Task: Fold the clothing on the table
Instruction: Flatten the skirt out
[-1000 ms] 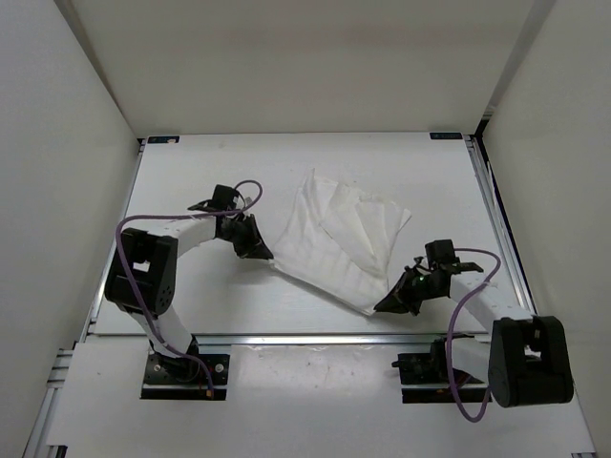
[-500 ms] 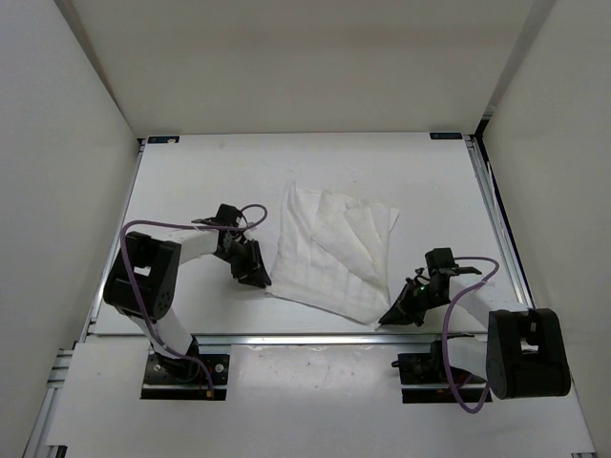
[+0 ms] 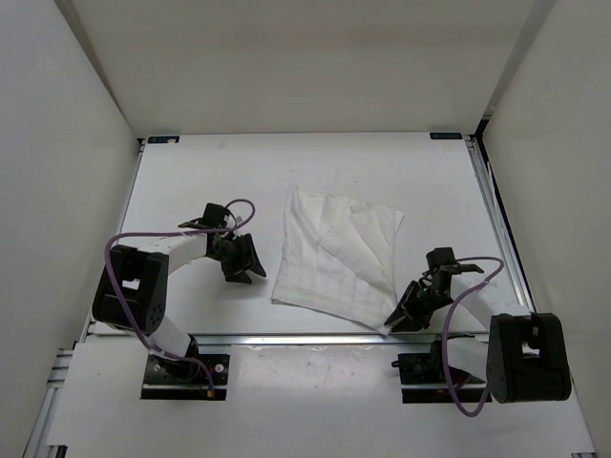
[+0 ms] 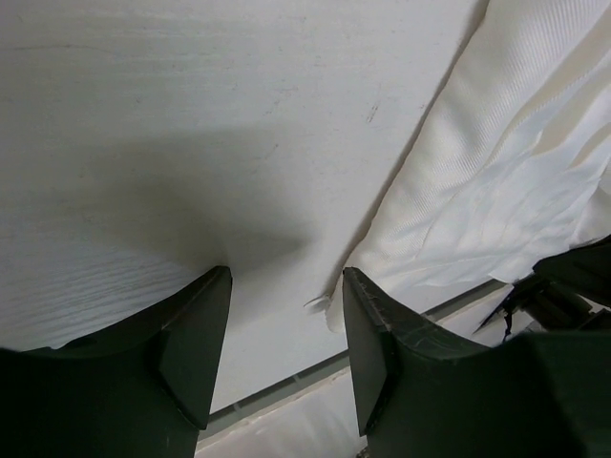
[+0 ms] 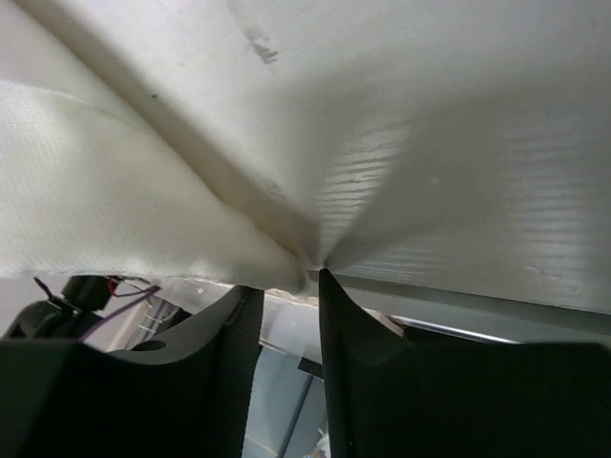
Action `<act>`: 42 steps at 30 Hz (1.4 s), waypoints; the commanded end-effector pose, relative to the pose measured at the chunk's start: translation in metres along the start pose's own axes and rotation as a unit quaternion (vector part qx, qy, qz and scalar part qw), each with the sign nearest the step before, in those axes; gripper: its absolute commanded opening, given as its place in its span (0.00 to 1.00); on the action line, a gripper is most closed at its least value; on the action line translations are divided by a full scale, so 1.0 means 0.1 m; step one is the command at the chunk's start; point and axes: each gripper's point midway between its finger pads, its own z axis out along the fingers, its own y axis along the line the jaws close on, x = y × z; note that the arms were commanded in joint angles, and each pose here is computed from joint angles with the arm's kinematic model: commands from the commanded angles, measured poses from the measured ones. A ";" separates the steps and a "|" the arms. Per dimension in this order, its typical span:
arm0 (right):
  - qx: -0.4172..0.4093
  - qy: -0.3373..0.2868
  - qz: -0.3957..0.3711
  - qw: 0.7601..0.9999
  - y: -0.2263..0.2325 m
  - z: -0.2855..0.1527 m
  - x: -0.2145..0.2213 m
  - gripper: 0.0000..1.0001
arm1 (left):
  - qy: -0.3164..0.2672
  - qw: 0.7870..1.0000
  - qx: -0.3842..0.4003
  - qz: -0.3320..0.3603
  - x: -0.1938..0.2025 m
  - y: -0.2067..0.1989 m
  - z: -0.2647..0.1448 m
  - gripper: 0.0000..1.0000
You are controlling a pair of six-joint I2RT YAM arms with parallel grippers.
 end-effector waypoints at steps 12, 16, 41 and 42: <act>-0.026 -0.031 0.022 0.999 0.05 0.07 -0.01 0.36 | 0.025 0.998 0.055 0.026 0.29 -0.34 0.23 0.61; -0.026 -0.038 0.020 0.999 0.07 0.09 -0.05 0.33 | 0.036 0.998 0.048 0.025 0.36 -0.34 0.30 0.61; -0.174 -0.370 -0.220 0.886 2.45 -2.29 -1.67 0.00 | -0.263 0.903 0.289 0.175 -1.82 -2.30 -2.19 0.00; -0.183 -0.379 -0.225 0.879 2.46 -2.37 -1.61 0.00 | -0.259 0.902 0.293 0.180 -1.74 -2.29 -2.22 0.00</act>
